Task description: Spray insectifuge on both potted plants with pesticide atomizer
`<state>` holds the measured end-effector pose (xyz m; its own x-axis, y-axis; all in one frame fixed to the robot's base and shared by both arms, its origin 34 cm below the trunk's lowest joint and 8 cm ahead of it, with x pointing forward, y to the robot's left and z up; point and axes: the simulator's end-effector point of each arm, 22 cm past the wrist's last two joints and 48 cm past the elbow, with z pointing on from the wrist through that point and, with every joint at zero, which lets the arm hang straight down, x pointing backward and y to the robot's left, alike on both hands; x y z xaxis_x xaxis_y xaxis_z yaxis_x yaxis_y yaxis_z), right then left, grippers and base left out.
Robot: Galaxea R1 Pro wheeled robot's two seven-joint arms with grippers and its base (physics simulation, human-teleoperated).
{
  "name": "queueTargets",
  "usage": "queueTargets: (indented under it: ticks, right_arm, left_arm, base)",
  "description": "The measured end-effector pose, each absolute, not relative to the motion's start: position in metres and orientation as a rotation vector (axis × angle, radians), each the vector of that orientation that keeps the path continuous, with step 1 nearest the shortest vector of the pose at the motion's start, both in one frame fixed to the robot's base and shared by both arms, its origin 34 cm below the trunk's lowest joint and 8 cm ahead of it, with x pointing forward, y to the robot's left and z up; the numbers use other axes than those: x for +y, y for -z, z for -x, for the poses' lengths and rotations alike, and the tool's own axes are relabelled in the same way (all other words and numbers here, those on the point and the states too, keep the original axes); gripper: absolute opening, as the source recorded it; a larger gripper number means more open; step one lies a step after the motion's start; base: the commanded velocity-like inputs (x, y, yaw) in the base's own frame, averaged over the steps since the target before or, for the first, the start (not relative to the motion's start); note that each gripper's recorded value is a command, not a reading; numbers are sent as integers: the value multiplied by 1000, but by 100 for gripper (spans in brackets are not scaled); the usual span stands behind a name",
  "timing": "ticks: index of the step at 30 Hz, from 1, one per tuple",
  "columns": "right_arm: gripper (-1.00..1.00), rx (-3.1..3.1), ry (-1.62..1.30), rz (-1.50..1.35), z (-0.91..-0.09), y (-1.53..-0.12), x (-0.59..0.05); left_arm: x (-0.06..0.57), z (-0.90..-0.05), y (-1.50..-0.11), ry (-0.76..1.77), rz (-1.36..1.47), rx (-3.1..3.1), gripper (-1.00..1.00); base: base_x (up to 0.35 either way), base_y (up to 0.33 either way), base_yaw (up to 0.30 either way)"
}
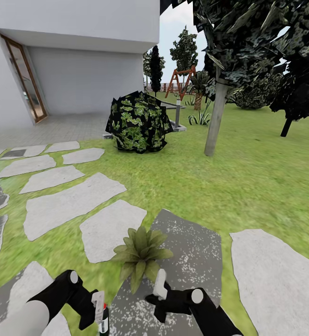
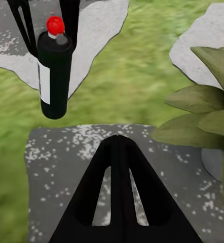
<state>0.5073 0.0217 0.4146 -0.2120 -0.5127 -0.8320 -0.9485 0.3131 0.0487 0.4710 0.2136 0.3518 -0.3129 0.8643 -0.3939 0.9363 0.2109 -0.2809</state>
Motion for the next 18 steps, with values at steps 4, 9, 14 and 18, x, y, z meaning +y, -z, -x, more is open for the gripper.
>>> queueTargets:
  ticks: [4, 9, 14, 18]
  right_arm:
    - [-100, 1863, -768, 1280, -509, -417, 27]
    - [-100, 1862, -764, 1277, -511, -418, 27]
    - [-100, 1862, -762, 1276, -512, -419, 27]
    - [-100, 1864, -760, 1274, -513, -419, 26]
  left_arm:
    - [206, -471, -352, 725, -1746, 2311, -100]
    - [185, -482, -360, 721, -1755, 2256, -100]
    - [168, -489, -367, 721, -1763, 2215, -100]
    - [163, -489, -366, 710, -1784, 2216, -100]
  base:
    - [0, 0, 0]
    - [0, 0, 0]
    - [0, 0, 0]
    - [0, 0, 0]
